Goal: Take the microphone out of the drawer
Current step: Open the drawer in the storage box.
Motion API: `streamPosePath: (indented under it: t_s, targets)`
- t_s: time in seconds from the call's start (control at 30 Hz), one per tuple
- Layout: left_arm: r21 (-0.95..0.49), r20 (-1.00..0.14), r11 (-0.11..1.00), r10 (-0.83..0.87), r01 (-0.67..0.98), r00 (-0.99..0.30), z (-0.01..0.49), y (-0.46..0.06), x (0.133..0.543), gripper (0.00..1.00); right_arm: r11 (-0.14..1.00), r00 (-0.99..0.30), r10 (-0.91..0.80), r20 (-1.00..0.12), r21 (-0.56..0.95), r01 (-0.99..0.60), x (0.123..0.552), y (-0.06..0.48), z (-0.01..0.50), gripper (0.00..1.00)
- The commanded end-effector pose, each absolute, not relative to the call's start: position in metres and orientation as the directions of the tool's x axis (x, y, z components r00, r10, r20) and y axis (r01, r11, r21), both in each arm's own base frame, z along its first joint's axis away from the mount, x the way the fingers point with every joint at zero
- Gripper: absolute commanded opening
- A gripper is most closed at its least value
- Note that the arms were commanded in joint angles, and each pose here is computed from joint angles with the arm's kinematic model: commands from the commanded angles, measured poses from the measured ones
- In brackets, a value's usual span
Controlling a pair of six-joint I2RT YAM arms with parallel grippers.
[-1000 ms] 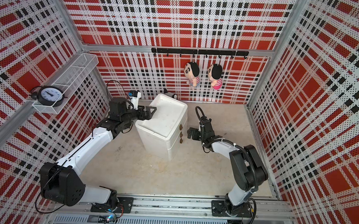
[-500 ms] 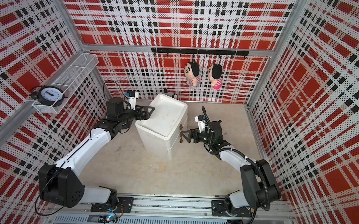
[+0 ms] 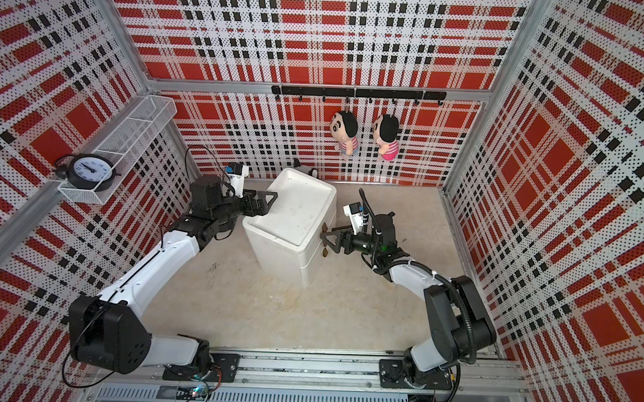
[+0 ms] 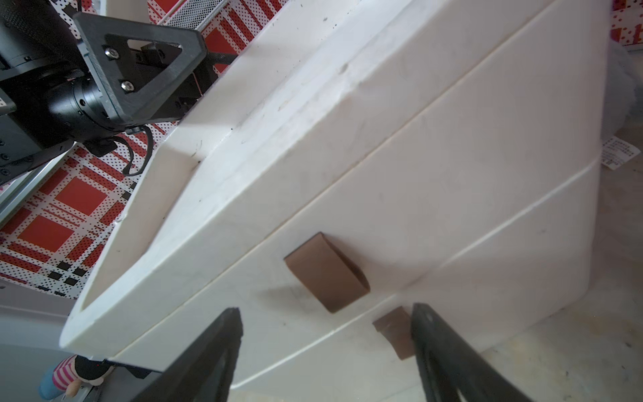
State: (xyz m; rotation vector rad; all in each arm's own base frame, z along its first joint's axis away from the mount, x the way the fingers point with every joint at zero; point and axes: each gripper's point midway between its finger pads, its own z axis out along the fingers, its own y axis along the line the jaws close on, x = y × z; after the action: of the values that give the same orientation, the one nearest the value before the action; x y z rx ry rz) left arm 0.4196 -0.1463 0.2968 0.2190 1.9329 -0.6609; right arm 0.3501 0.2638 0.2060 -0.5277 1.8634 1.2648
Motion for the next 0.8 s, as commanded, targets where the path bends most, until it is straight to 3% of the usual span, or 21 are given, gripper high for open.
streamPosePath:
  t_s: [0.0, 0.77]
  targets:
    - [-0.347, -0.885, 0.824, -0.129, 0.448, -0.447, 0.2965, -0.1491, 0.4147, 0.98, 0.366, -0.545, 0.106, -0.832, 0.542, -0.756, 0.3543, 0.2691, 0.22, 0.75]
    - [-0.312, -0.883, 0.854, -0.098, 0.417, -0.459, 0.2874, -0.1463, 0.4166, 1.0, 0.312, -0.554, 0.159, -0.817, 0.574, -0.757, 0.3581, 0.2739, 0.2249, 0.17]
